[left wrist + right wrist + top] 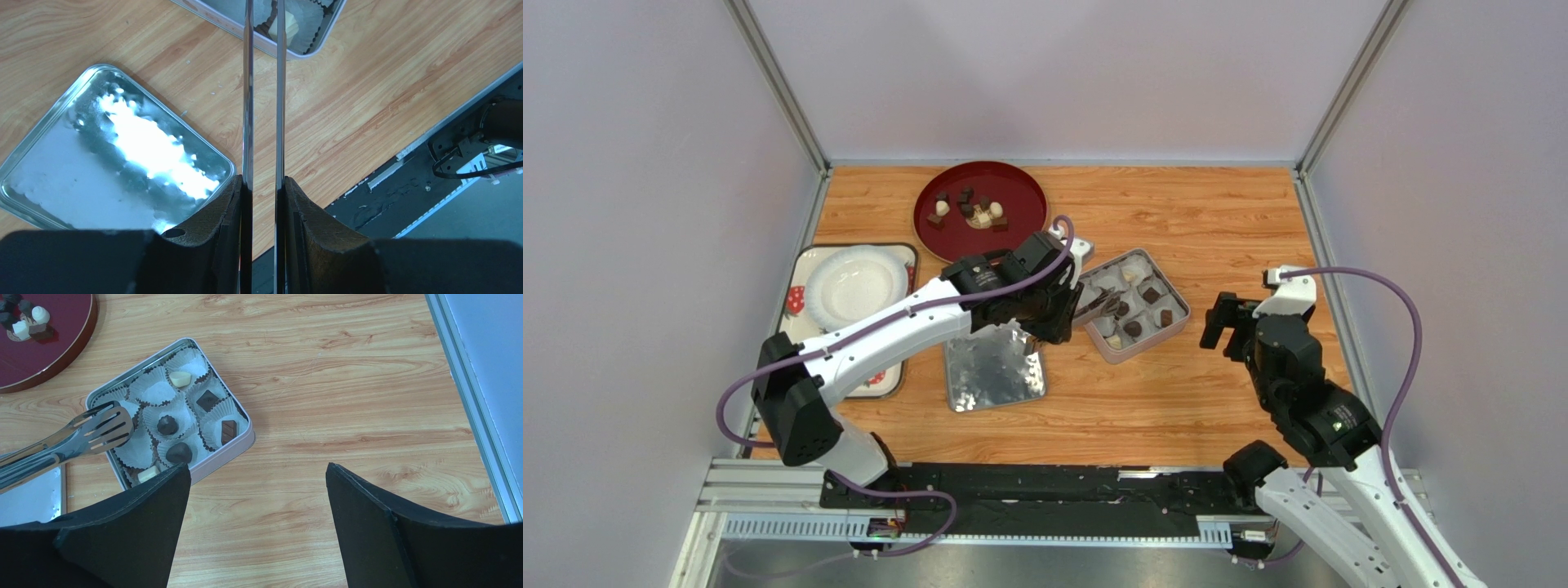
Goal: Pack the chocolate
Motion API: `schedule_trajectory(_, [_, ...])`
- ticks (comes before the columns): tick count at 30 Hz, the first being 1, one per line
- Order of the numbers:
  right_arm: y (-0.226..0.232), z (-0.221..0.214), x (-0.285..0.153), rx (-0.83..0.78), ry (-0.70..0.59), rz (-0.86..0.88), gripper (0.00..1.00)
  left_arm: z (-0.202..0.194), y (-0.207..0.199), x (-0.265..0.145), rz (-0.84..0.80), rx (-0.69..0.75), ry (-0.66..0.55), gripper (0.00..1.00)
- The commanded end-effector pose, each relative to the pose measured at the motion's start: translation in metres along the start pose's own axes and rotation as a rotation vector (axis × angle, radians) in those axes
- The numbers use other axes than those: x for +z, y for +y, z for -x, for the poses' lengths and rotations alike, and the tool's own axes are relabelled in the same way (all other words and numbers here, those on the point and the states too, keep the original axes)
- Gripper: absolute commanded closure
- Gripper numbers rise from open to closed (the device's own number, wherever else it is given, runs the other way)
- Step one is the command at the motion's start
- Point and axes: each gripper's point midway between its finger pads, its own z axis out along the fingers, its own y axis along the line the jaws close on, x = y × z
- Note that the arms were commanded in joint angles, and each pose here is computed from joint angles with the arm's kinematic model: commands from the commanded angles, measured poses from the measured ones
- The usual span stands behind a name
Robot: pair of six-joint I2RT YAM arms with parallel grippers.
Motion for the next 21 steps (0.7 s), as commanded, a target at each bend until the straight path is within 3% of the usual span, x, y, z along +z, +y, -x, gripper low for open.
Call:
schedule_trajectory(1, [-0.001,0.012,-0.001,0.007,-0.063,-0.011,0.14,0.004,-0.001,0.005,0.035,-0.038,-0.008,0.66])
schedule_trajectory(21, [0.0,0.013,-0.004,0.015,-0.074,0.002,0.13,-0.006,-0.001,0.021,0.049,-0.023,0.067,0.62])
